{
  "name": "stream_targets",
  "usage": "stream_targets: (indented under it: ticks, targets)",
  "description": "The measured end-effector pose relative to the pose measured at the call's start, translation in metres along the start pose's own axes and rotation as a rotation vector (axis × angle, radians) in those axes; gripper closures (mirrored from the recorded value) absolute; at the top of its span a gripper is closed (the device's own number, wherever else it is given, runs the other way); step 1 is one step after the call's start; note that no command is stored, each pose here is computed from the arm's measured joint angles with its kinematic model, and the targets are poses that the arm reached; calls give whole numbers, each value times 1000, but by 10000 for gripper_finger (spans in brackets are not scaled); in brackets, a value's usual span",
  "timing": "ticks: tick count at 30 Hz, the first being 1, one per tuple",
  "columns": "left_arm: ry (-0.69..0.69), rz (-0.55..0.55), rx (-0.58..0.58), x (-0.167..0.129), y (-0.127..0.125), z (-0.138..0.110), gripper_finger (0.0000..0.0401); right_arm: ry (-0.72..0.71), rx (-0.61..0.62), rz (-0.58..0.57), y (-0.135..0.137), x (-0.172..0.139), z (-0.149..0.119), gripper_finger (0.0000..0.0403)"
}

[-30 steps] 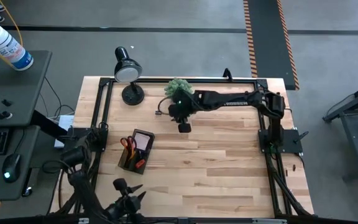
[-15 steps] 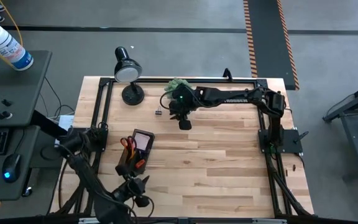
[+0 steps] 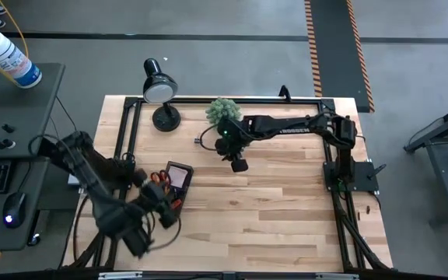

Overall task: Pick and place office supplies into organizer
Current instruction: Put the black binder clip into the desk organizer

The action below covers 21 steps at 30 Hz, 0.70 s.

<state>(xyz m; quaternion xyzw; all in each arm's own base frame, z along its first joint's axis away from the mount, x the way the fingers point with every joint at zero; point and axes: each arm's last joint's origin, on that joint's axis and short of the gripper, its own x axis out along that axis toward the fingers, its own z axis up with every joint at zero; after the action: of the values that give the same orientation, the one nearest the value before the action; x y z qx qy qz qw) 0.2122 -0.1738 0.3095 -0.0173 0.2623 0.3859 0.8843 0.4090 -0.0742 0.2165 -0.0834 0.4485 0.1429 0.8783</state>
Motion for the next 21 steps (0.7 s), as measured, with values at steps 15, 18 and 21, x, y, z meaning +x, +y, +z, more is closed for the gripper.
stream_targets:
  ticks: [15, 18, 21]
  targets:
    - [55, 190, -34, 51, 33, 15, 263, 48, 67, -134, 17, -42, -8, 392]
    - [65, 230, -52, 61, 37, 18, 263, -19, 104, -182, 28, -59, -27, 397]
    - [89, 269, -82, 78, 41, 26, 263, -140, 143, -227, 40, -71, -47, 400]
